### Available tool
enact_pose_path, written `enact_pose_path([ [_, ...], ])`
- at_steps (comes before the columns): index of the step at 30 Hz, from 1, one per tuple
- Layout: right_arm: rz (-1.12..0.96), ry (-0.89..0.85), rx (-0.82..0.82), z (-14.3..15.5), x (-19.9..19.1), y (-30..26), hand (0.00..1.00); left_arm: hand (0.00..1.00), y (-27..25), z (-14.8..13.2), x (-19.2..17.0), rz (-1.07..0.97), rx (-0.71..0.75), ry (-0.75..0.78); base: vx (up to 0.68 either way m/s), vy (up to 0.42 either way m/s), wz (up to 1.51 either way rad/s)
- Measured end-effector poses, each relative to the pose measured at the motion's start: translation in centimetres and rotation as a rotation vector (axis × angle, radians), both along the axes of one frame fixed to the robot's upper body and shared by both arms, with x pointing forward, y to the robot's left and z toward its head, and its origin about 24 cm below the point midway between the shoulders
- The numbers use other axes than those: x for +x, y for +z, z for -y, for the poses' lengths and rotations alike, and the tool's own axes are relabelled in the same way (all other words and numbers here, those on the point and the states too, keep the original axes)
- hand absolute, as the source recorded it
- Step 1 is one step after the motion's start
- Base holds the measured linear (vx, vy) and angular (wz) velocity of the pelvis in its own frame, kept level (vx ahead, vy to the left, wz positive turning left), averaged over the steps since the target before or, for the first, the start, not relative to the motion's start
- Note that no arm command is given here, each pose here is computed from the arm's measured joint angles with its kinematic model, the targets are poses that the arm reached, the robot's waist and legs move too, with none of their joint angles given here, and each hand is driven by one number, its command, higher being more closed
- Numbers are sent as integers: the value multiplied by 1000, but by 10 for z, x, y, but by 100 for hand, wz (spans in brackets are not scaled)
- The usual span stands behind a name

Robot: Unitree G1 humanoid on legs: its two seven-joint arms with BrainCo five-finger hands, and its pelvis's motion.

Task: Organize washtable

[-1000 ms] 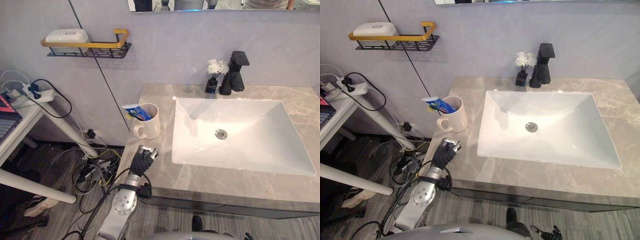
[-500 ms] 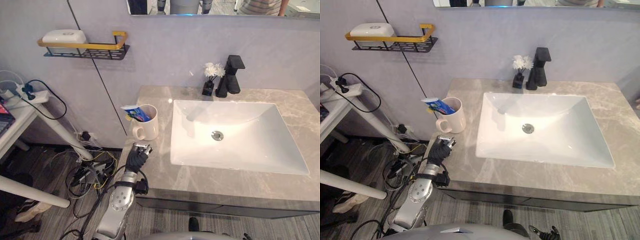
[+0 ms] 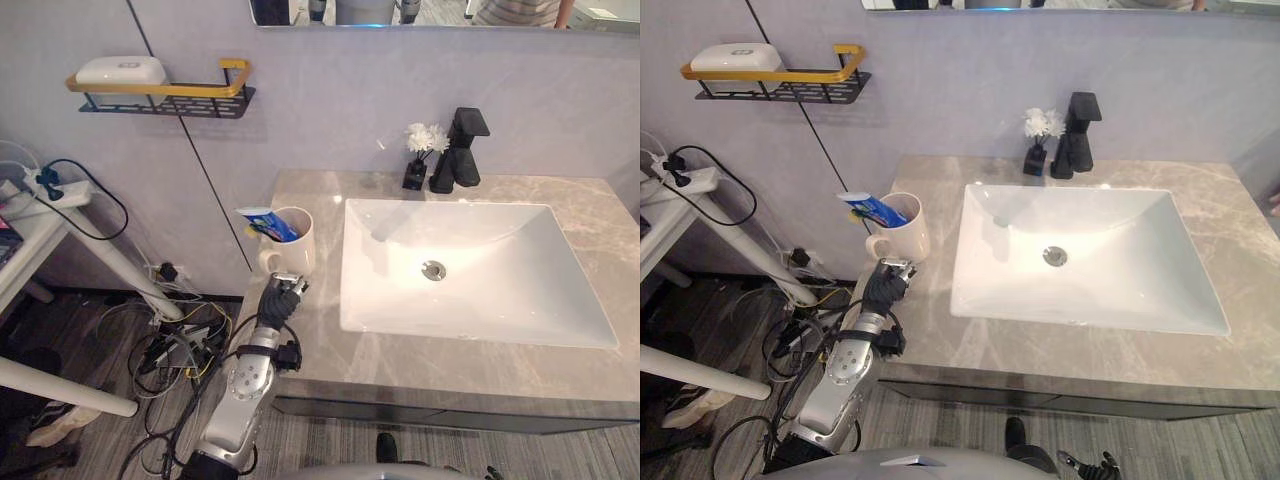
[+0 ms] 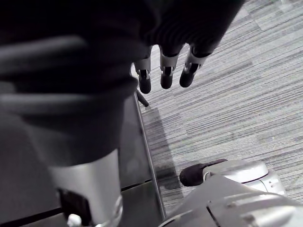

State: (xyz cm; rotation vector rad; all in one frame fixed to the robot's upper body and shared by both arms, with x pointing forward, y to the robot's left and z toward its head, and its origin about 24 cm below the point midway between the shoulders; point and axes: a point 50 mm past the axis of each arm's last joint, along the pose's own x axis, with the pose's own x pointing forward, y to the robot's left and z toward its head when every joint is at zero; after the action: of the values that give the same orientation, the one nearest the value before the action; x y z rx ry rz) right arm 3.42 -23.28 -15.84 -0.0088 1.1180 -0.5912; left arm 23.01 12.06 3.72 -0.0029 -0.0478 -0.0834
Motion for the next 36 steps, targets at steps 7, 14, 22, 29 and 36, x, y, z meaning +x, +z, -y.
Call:
enact_pose_path([
  [7, 0, 1, 1, 0, 0, 0, 0, 100, 5, 2, 14, 12, -11, 16, 2, -1, -2],
  [14, 0, 1, 1, 0, 0, 0, 0, 100, 10, 2, 24, 25, -23, 39, 18, -9, -6],
  [22, 2, 1, 2, 0, 0, 0, 0, 100, 16, 2, 31, 48, -25, 67, 2, -3, -1],
  [29, 2, 1, 2, 0, 0, 0, 0, 100, 16, 2, 31, 51, -16, 65, 4, 0, -2],
  [36, 8, 2, 1, 0, 1, 0, 0, 100, 28, 11, 46, 95, 18, 30, 1, 1, -3],
])
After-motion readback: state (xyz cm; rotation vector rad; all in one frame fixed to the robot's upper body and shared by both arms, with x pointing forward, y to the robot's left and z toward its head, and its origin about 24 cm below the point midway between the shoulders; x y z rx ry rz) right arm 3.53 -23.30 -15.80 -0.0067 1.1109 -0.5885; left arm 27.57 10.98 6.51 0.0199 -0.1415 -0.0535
